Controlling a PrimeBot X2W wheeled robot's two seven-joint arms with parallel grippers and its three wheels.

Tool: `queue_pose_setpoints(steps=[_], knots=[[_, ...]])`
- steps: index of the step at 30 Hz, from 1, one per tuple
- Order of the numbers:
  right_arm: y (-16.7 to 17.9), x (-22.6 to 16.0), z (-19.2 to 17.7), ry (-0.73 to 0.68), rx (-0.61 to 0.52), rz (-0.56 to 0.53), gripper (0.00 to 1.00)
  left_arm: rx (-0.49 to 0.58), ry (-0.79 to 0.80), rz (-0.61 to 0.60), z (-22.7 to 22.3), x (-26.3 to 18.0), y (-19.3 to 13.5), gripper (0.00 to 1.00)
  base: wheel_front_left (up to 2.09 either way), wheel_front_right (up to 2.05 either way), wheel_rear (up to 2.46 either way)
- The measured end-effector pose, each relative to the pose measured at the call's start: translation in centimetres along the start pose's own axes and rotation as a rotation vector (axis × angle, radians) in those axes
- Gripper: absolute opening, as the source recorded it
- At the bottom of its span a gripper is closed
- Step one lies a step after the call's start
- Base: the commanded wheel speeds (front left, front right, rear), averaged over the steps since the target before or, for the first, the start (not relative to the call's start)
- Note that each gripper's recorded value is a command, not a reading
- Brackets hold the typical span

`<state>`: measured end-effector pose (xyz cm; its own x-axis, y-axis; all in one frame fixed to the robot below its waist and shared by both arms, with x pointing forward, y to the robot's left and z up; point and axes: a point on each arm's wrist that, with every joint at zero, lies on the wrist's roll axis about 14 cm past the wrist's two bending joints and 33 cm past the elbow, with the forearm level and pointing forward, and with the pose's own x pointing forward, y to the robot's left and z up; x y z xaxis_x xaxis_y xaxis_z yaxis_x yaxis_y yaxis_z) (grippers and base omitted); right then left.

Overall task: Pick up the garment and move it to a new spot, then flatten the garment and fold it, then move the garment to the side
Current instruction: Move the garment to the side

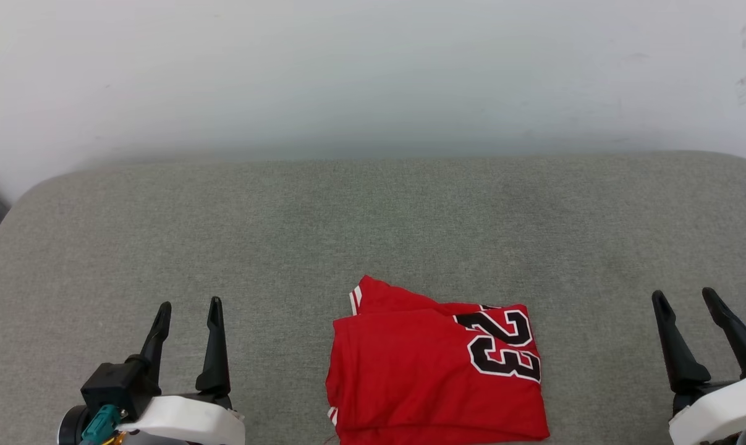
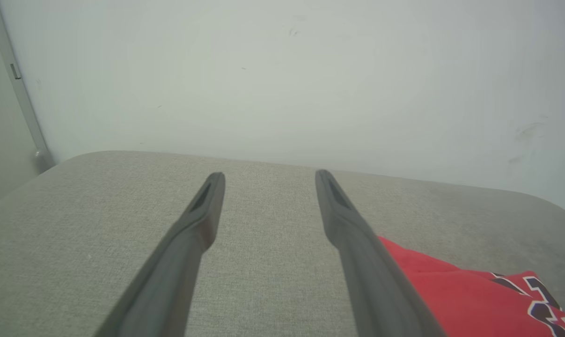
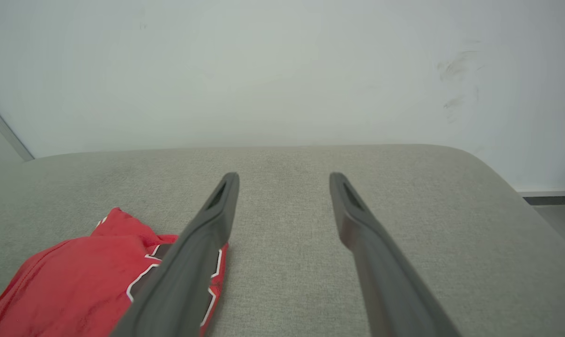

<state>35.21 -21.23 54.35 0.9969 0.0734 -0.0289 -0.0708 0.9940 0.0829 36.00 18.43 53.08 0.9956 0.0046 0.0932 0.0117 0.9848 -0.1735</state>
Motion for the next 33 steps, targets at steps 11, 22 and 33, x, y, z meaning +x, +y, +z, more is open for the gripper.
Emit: queue_pose_setpoints(steps=[11, 22, 33], knots=[[-5.8, 1.8, -4.1, 0.249, 0.132, -0.112, 1.00, -0.011, -0.021, 0.032, 0.3, 0.8, 0.5, 1.00, 0.00, 0.00, 0.00], [-3.0, 2.3, -14.5, 0.905, 0.460, -0.026, 1.00, -0.015, -0.013, 0.102, -0.6, 2.6, 2.4, 1.00, 0.00, 0.00, 0.00], [7.5, 3.4, -17.5, 1.142, 0.845, 0.265, 1.00, 0.005, 0.005, 0.135, -1.7, 3.2, 3.7, 1.00, 0.00, 0.00, 0.00]])
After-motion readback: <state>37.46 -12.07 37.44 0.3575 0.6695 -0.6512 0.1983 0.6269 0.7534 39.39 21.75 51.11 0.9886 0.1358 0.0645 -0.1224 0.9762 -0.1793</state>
